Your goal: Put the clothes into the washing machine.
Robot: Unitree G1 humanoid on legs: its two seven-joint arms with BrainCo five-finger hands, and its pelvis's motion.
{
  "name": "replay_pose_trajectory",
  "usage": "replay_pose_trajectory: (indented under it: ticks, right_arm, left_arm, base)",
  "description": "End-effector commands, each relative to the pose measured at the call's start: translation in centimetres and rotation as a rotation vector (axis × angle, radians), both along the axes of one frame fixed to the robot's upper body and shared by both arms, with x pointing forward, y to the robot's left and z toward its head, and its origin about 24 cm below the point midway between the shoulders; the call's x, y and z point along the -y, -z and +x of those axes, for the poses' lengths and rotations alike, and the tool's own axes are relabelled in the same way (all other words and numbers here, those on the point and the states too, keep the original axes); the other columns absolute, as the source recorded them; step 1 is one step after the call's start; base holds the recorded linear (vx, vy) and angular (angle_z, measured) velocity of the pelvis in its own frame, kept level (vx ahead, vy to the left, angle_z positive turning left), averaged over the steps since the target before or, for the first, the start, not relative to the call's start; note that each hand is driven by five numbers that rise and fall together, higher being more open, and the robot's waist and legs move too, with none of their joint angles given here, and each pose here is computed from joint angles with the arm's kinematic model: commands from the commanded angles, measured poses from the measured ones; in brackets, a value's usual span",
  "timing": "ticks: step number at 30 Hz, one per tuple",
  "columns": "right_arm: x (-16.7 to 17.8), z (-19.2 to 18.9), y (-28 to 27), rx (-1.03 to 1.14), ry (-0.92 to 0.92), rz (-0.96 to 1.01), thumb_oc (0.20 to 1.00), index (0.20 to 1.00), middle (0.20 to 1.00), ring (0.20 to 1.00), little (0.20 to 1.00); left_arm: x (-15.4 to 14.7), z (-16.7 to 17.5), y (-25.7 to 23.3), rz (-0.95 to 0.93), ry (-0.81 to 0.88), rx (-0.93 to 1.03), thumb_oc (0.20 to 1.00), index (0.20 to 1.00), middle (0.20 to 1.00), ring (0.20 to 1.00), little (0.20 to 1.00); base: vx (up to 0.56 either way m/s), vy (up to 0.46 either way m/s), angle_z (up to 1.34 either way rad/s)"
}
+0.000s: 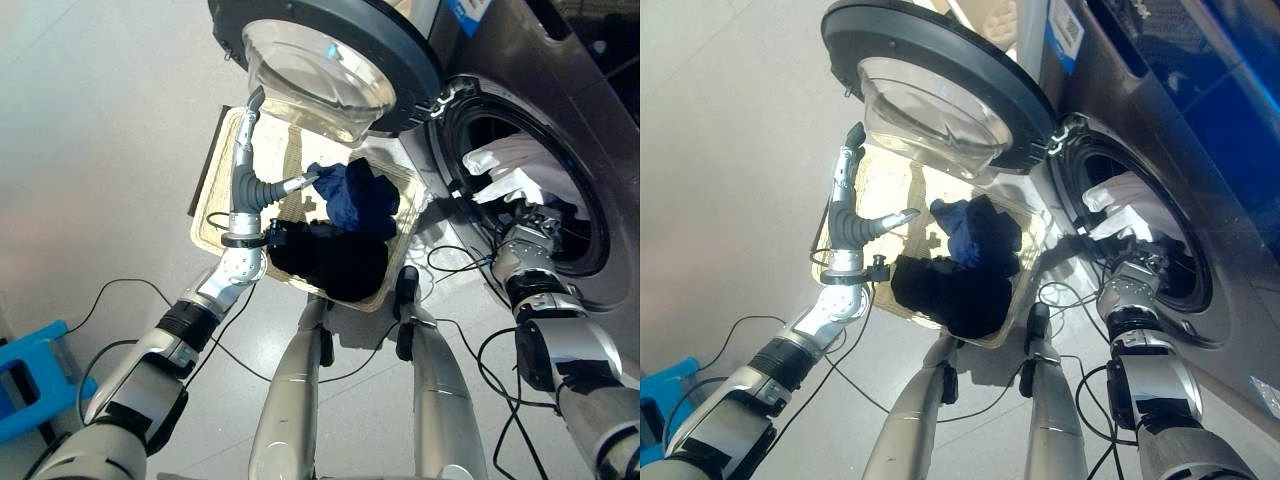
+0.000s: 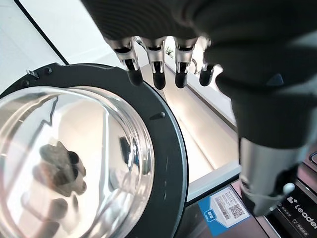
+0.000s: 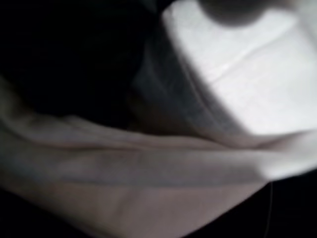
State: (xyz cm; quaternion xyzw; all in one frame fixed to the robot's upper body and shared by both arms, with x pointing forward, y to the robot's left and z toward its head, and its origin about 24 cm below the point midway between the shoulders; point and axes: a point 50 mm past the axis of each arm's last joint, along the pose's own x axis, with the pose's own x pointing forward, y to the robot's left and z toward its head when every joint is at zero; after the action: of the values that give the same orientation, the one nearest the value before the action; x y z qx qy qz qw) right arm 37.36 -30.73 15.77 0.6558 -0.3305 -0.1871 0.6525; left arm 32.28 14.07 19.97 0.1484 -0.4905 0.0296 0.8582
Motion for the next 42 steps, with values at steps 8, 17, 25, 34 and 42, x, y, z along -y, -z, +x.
replay_pose_trajectory:
  ticks: [8,17,25,34,42]
  right_arm:
    - [4.0,-3.0,-8.7,0.232,0.364,0.069,0.2,0.2,0.2,0.2,0.2]
    - [3.3,-4.0,-10.3,0.286,0.466,0.207,0.2,0.2,0.2,0.2,0.2]
    - [3.3,-3.2,-8.7,0.174,0.401,0.274,1.0,1.0,1.0,1.0,1.0]
    - [4.4,-1.9,-7.3,-0.186,0.295,0.13,1.0,1.0,1.0,1.0,1.0]
    - [5.1,-2.4,-7.2,-0.463,0.38,0.099,1.0,1.0,1.0,1.0,1.0]
  left_arm:
    - [0.9,-1.7,-2.7,-0.052,0.12,0.083,1.0,1.0,1.0,1.0,1.0]
    - [2.1,-1.6,-2.3,-0.007,0.154,0.028,1.0,1.0,1.0,1.0,1.0]
    - [2.9,-1.2,-2.2,0.016,0.177,-0.004,1.0,1.0,1.0,1.0,1.0]
    - [2.8,0.3,0.3,0.092,0.11,-0.19,1.0,1.0,1.0,1.0,1.0]
    - [3.2,0.3,0.9,0.115,0.125,-0.221,1.0,1.0,1.0,1.0,1.0]
  base:
    - [0.0,-0.02,0.05]
    - [0.0,0.004,0.0]
    - [0.01,0.007,0.0]
    - [0.0,0.005,0.01]
    - [0.0,0.001,0.0]
